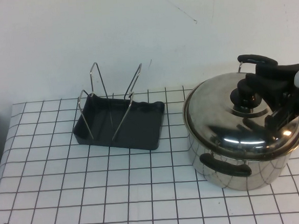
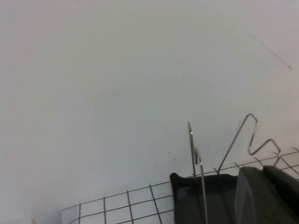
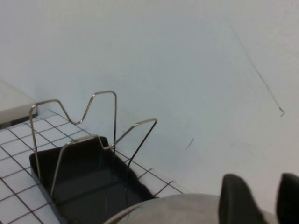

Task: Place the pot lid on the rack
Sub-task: Open the pot, then hand over the pot lid

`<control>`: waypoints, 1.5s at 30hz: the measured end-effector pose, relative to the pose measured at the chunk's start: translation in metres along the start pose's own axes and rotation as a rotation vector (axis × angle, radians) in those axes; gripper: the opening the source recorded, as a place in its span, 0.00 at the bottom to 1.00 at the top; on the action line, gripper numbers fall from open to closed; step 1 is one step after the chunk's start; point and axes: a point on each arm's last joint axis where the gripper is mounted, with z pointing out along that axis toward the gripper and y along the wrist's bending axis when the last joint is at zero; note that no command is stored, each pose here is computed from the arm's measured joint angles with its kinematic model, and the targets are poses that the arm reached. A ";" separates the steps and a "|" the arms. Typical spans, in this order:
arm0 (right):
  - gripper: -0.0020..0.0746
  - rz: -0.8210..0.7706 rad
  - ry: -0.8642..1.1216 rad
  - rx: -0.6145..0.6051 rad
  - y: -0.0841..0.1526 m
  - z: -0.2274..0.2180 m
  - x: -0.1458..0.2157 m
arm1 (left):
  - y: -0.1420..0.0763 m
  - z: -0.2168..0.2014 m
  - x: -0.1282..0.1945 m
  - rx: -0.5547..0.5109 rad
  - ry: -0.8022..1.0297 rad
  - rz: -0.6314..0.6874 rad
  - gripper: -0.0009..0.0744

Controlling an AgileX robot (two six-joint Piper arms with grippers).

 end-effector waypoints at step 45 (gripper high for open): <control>0.48 -0.025 -0.305 -0.270 0.053 0.017 -0.046 | -0.024 -0.008 -0.027 0.430 -0.103 -1.303 0.27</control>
